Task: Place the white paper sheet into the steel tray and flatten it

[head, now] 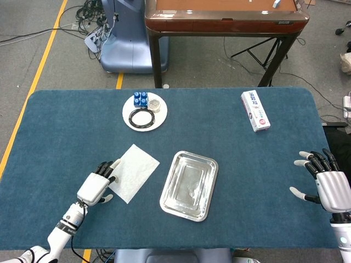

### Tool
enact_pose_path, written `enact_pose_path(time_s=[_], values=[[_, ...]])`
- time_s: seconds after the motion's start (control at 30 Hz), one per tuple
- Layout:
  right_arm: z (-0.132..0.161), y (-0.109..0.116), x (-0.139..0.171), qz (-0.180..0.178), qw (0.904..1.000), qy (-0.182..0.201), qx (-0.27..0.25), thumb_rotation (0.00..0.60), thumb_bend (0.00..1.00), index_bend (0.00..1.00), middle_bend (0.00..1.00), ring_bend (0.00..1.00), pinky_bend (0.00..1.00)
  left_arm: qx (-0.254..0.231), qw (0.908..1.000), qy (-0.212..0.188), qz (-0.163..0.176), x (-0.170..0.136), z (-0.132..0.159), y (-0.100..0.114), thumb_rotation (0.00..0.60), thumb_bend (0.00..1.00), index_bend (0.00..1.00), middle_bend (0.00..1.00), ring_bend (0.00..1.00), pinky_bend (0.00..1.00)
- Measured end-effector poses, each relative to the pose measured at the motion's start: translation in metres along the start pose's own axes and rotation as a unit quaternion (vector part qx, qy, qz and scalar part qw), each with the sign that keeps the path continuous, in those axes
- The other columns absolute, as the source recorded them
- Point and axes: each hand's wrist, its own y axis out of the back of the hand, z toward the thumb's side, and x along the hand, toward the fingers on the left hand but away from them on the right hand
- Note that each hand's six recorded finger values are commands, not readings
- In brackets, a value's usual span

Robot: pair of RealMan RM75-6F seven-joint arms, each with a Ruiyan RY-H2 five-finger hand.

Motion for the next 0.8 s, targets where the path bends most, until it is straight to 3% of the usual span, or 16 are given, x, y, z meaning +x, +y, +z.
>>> enact_pose_path(time_s=[0.8], values=[[0.0001, 0.0001, 0.0002, 0.000, 1.0000, 0.000, -0.001, 0.600, 0.00, 0.34, 0.23, 0.14, 0.01, 0.011, 0.9999, -0.005, -0.008, 0.0017, 0.0034, -0.0086, 0.600, 0.17, 0.41, 0.00, 0.00, 0.08]])
